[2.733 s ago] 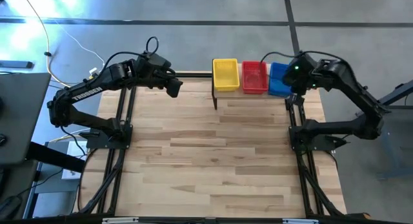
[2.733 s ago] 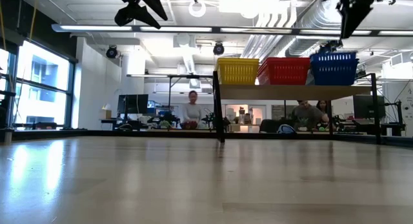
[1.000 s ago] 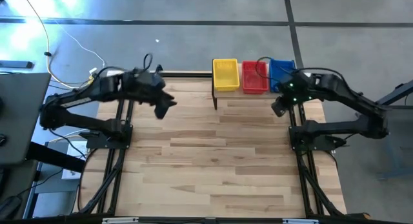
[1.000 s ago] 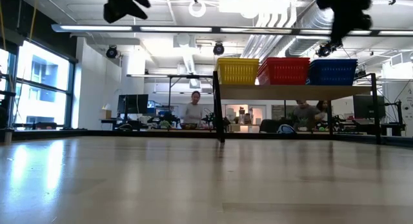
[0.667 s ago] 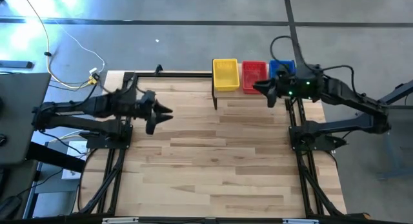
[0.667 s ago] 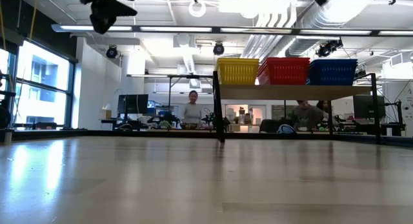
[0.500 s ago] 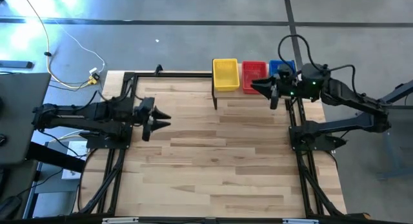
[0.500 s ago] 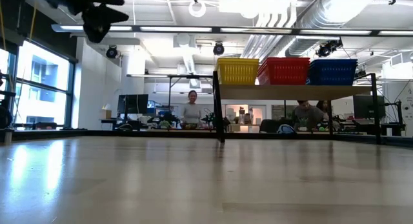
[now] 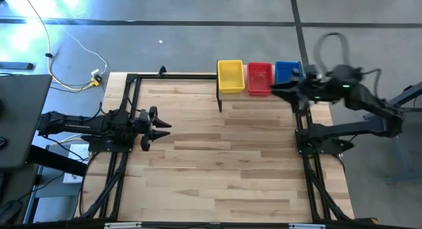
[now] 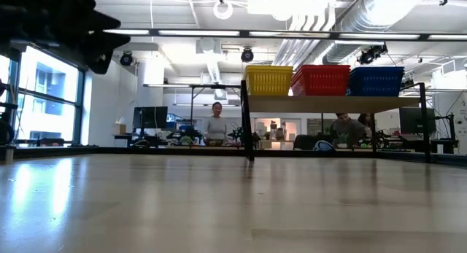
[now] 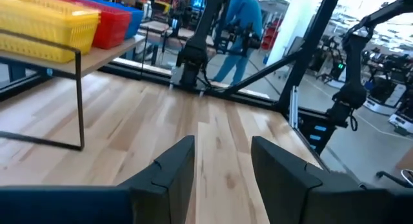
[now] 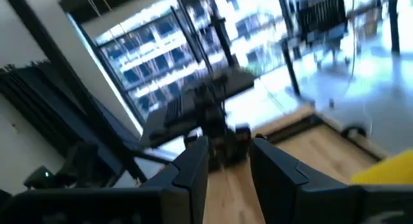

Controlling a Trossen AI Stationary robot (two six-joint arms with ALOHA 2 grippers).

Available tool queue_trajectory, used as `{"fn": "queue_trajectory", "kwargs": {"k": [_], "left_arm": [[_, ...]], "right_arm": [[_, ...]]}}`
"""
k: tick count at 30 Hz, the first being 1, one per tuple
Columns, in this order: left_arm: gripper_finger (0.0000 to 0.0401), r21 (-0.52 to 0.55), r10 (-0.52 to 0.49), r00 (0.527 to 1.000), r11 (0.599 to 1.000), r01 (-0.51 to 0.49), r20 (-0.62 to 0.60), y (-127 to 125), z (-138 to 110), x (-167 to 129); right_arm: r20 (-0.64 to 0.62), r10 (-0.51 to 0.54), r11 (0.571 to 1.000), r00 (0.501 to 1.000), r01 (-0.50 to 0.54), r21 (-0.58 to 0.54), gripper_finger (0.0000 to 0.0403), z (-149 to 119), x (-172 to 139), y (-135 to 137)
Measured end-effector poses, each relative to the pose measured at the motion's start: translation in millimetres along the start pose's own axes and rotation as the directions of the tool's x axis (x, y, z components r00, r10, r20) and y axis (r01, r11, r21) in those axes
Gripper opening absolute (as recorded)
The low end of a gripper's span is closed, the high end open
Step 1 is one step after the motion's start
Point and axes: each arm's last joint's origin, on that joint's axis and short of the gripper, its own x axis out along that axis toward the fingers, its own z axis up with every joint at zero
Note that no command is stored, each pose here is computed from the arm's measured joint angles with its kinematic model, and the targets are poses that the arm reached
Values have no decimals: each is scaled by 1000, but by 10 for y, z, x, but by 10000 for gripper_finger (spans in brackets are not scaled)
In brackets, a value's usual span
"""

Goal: Stack baskets on shelf by color
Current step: Return to Home Position

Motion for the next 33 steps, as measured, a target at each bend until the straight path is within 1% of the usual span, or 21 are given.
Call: {"fn": "queue_trajectory", "kwargs": {"k": [4, 6, 9, 12, 15, 18, 21, 24, 27, 33], "left_arm": [[145, 0, 4, 1000, 1000, -4, -16, 41, -158, 13], [145, 1, 9, 1000, 1000, -9, -28, 63, -243, 16], [145, 18, 44, 998, 999, -43, -54, 108, -384, 15], [145, 48, 103, 993, 994, -100, -66, 140, -436, 14], [145, 55, 139, 988, 989, -136, -68, 170, -436, 19], [145, 38, 157, 985, 987, -154, -67, 192, -433, 17], [145, -5, 179, 982, 984, -179, -61, 208, -428, 14], [145, -30, 207, 977, 978, -208, -54, 222, -425, 12], [145, -32, 211, 976, 976, -213, -52, 223, -425, 12], [145, -33, 211, 976, 977, -213, -53, 222, -425, 12]], "right_arm": [[112, 49, 992, 993, -36, -121, 101, 89, -426, 91], [146, 65, 982, 987, -37, -183, 101, 96, -607, 117], [141, 61, 971, 988, -26, -238, 101, -34, -769, 81], [102, 41, 967, 994, -13, -254, 101, -342, -764, -51], [109, 39, 966, 993, -10, -258, 101, -659, -729, -191], [115, 11, 967, 993, 19, -254, 101, -965, -672, -336], [128, 17, 965, 992, 17, -260, 101, -1233, -607, -458], [99, 5, 967, 995, 21, -253, 101, -1509, -545, -582], [74, -6, 969, 997, 25, -247, 101, -1746, -502, -688], [71, -8, 969, 997, 25, -247, 101, -2144, -411, -868]]}}
